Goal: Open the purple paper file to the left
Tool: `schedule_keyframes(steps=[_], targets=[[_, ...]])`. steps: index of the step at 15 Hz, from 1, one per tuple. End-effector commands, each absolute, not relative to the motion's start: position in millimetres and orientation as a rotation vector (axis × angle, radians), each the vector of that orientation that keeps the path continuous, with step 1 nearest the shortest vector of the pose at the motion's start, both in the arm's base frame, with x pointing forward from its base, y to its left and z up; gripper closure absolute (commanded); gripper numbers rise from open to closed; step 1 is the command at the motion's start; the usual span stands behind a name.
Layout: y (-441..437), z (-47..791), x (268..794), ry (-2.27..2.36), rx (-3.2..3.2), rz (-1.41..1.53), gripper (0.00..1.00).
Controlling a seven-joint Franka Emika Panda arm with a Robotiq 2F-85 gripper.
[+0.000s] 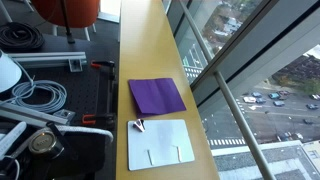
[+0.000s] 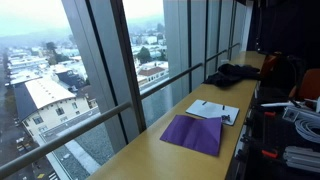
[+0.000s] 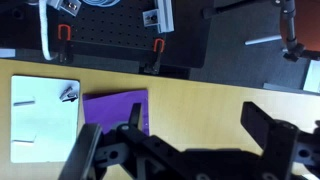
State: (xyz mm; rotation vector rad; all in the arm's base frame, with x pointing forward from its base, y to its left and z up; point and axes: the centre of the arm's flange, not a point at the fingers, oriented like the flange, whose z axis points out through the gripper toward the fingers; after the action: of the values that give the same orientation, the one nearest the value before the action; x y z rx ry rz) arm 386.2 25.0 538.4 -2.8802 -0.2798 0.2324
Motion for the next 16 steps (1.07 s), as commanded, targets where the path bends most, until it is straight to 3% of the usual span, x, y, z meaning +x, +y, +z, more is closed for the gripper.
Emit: schedule_keyframes(steps=[1, 16], targets=[[25.0, 538.9, 386.3, -0.28, -2.88, 0.23, 0.0], [17.6, 532.3, 401.3, -0.267, -2.899, 0.201, 0.0]])
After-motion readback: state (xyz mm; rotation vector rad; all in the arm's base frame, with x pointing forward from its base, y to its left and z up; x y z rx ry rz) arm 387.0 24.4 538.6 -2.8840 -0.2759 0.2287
